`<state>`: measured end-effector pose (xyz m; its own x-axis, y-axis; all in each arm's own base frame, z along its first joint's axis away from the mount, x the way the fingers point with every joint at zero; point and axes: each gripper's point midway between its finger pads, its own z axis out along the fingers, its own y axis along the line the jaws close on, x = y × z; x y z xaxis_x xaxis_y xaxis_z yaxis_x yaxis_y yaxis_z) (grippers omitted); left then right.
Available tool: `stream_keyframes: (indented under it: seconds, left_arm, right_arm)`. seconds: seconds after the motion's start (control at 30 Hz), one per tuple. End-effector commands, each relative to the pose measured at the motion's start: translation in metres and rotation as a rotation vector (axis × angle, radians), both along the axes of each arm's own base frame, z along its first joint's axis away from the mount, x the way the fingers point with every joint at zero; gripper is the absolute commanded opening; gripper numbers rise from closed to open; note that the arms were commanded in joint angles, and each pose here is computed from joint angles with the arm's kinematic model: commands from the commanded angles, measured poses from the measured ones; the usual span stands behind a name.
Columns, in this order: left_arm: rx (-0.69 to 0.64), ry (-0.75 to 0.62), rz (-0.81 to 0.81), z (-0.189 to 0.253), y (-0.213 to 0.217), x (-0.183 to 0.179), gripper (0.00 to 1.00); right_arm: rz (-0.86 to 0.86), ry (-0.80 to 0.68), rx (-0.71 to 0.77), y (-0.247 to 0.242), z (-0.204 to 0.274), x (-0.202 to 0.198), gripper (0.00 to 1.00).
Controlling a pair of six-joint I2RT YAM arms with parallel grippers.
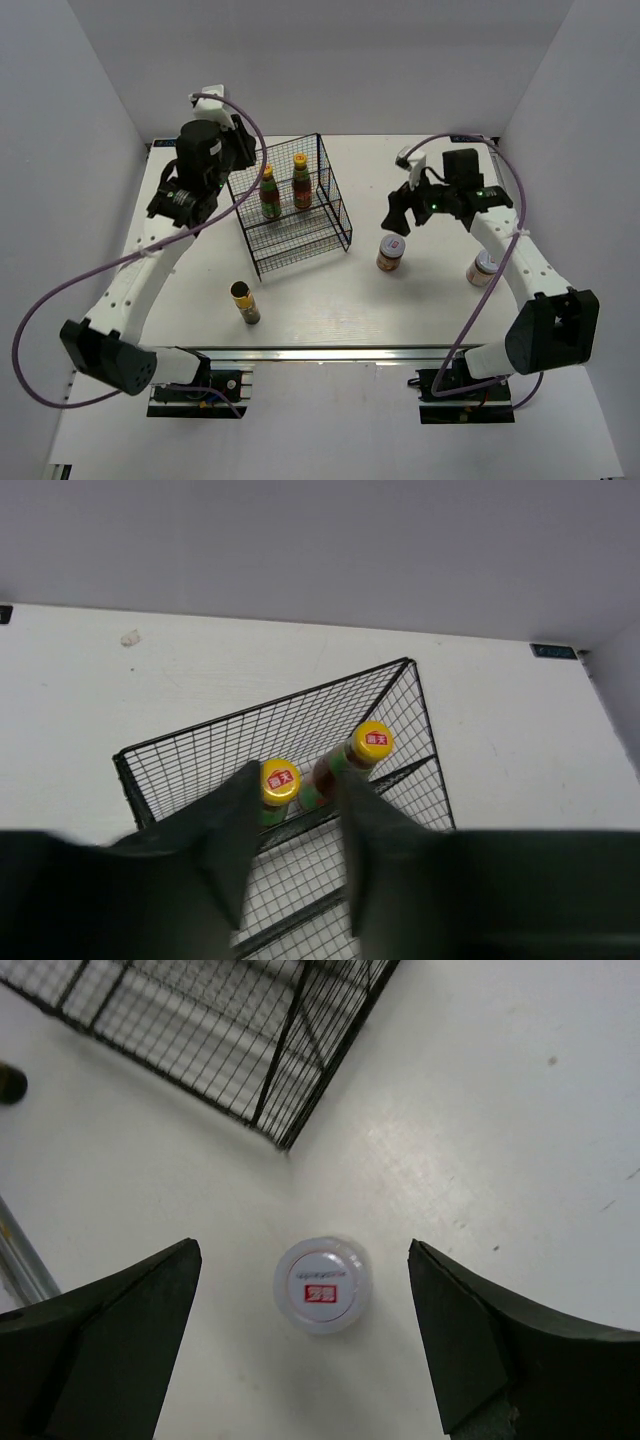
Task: Organize the condiment bottles
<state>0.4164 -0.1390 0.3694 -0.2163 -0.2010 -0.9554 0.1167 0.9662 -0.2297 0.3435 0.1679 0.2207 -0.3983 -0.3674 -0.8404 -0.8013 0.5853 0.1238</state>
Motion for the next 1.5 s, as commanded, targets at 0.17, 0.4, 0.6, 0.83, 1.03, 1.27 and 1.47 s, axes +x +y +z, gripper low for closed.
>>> stream_keyframes:
  seconds: [0.17,0.4,0.6,0.83,1.03,1.27,1.47]
  left_arm:
    - [-0.065,0.028,-0.027,0.008,0.027,-0.093,0.44]
    - [-0.171,0.125,0.028,-0.031,0.047,-0.149,0.81]
    - [-0.203,0.194,0.057,-0.052,0.056,-0.174,0.84]
    - [-0.214,0.227,0.058,-0.065,0.056,-0.181,0.84]
    - [-0.228,0.243,0.048,-0.075,0.052,-0.179,0.84]
    - [-0.226,0.252,0.048,-0.078,0.052,-0.180,0.85]
    - [-0.219,0.258,0.059,-0.080,0.055,-0.183,0.86]
  right_arm:
    - [-0.030,0.044,-0.249,-0.017,-0.067,-0.034,0.89]
    - [-0.044,0.053,-0.309,-0.020,-0.087,-0.029,0.89]
    - [-0.061,0.054,-0.351,-0.020,-0.106,-0.021,0.89]
    - [-0.071,0.078,-0.369,-0.014,-0.124,-0.013,0.89]
    - [-0.059,0.091,-0.354,-0.010,-0.129,-0.012,0.71]
    - [-0.005,0.089,-0.337,-0.003,-0.128,-0.019,0.34]
    - [0.204,0.044,-0.366,-0.006,-0.094,-0.053,0.00]
